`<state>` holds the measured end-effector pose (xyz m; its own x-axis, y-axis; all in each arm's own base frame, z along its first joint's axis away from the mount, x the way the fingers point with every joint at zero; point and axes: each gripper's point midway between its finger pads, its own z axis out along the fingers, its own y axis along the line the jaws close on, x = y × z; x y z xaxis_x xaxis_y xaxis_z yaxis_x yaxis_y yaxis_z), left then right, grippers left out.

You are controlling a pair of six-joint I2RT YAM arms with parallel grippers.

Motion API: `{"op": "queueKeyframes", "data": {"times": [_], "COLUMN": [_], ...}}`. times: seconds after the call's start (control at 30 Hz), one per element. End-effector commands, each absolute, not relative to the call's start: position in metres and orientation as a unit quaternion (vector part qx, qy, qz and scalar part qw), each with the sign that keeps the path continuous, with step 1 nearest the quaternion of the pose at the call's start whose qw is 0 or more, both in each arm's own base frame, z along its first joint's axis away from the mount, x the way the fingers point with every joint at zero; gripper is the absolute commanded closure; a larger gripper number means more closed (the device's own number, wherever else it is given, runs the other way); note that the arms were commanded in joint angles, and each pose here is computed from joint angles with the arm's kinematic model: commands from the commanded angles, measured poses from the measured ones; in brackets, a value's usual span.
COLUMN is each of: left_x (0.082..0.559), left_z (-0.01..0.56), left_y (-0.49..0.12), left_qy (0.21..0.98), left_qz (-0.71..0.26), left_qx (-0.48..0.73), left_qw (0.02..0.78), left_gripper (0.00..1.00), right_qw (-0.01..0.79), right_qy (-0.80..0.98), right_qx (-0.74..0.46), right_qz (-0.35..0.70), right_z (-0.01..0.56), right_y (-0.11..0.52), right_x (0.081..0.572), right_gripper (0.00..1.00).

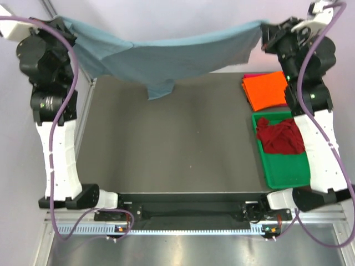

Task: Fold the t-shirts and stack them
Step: Flatten the tshirt out

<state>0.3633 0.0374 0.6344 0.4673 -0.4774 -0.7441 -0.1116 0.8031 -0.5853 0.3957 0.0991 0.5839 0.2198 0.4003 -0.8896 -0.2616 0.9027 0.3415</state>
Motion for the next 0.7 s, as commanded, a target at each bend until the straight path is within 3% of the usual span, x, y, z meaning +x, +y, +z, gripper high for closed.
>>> {"op": "queueKeyframes", "data": {"times": [0.0,0.17,0.37,0.53,0.67], "left_x": [0.307,0.235,0.200,0.174,0.164], "left_z": [0.663,0.691,0.678,0.687,0.708], "left_y": [0.036,0.021,-0.017,-0.026,-0.018], "left_qy": [0.466,0.428,0.475,0.471,0.431], "left_qz": [-0.138,-0.200,-0.295,-0.319,-0.306], "left_qx": [-0.285,-0.258,-0.216,-0.199,-0.194], "left_qw": [0.826,0.843,0.800,0.798,0.826], "left_gripper": [1.00,1.00,1.00,1.00,1.00], "right_qw": [0.776,0.770,0.773,0.771,0.770], "right_qy": [0.589,0.585,0.555,0.546,0.552], "right_qx": [0.033,0.006,0.000,-0.006,-0.004], "right_qz": [0.224,0.256,0.309,0.326,0.321], "right_z": [0.579,0.590,0.593,0.593,0.593], "right_y": [0.099,0.096,0.090,0.090,0.093], "right_x": [0.360,0.285,0.200,0.177,0.196], "right_gripper": [1.00,1.00,1.00,1.00,1.00]}}
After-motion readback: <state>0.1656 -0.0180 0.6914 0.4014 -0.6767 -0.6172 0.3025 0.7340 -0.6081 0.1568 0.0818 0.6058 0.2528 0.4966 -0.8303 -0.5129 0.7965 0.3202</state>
